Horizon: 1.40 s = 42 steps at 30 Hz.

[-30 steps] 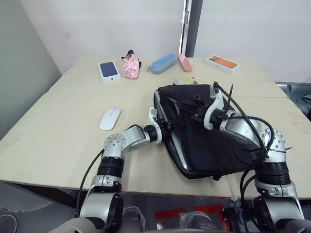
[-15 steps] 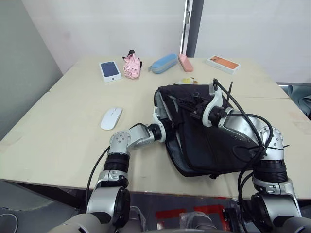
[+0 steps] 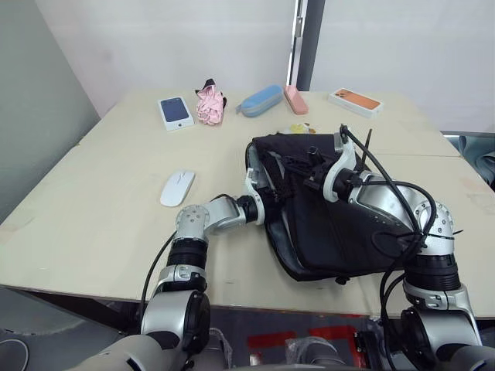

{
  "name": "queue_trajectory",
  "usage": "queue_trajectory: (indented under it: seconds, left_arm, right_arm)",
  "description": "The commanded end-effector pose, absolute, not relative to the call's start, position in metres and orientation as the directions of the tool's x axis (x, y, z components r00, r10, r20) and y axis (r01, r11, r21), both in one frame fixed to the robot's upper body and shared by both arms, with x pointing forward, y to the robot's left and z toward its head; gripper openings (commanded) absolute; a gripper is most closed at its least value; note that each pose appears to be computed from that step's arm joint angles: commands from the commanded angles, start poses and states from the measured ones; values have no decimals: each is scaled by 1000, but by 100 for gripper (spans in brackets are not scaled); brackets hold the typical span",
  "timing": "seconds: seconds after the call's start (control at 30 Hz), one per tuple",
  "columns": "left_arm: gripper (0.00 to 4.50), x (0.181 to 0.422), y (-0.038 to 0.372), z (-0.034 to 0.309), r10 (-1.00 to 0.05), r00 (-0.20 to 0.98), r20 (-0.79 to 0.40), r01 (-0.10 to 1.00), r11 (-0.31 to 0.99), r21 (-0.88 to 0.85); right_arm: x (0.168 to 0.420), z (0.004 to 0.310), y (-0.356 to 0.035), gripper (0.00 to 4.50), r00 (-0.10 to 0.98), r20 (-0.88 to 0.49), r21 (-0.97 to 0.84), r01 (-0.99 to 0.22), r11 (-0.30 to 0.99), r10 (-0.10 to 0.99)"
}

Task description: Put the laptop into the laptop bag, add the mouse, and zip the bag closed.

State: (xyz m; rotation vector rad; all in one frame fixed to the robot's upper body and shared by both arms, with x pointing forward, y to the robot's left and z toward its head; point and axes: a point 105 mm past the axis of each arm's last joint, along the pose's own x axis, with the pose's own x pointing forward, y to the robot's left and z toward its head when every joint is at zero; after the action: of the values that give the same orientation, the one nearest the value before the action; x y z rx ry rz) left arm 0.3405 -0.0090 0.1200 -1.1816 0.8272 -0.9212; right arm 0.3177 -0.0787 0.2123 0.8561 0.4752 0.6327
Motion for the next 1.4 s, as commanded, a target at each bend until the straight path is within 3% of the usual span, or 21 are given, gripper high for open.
queue_trajectory:
  seconds: [0.03,0.1,0.37,0.7,0.83,1.0,1.2,1.33,1.4]
  left_arm:
    - [291,339,-14,156,-930,364,50,277,57,-959]
    - [360,340,-8,155,-927,374,31,289,85,-954]
    - [360,338,40,161,-915,401,-38,369,200,-908]
    - [360,318,72,183,-929,367,-49,491,238,-838]
    - [360,308,106,190,-911,389,-136,576,355,-737]
    - [360,296,139,208,-900,412,-140,732,419,-537]
    - [360,276,169,238,-939,342,-30,884,332,-330]
    - [360,265,189,236,-947,309,-84,914,321,-247]
    - [365,265,201,234,-938,330,-111,914,346,-212]
  right_arm:
    - [308,233,-75,0,696,-49,794,-408,451,717]
    - [312,232,-86,0,711,-64,783,-400,477,700]
    - [329,226,-127,0,766,-110,750,-354,559,633]
    - [336,219,-133,0,767,-123,729,-360,582,629]
    - [347,210,-143,0,779,-146,719,-340,606,610]
    - [351,206,-142,0,767,-154,707,-354,612,622]
    - [355,198,-132,0,739,-170,706,-370,603,652]
    - [351,182,-117,0,701,-228,690,-375,620,676]
    - [349,174,-112,67,687,-249,687,-371,625,682]
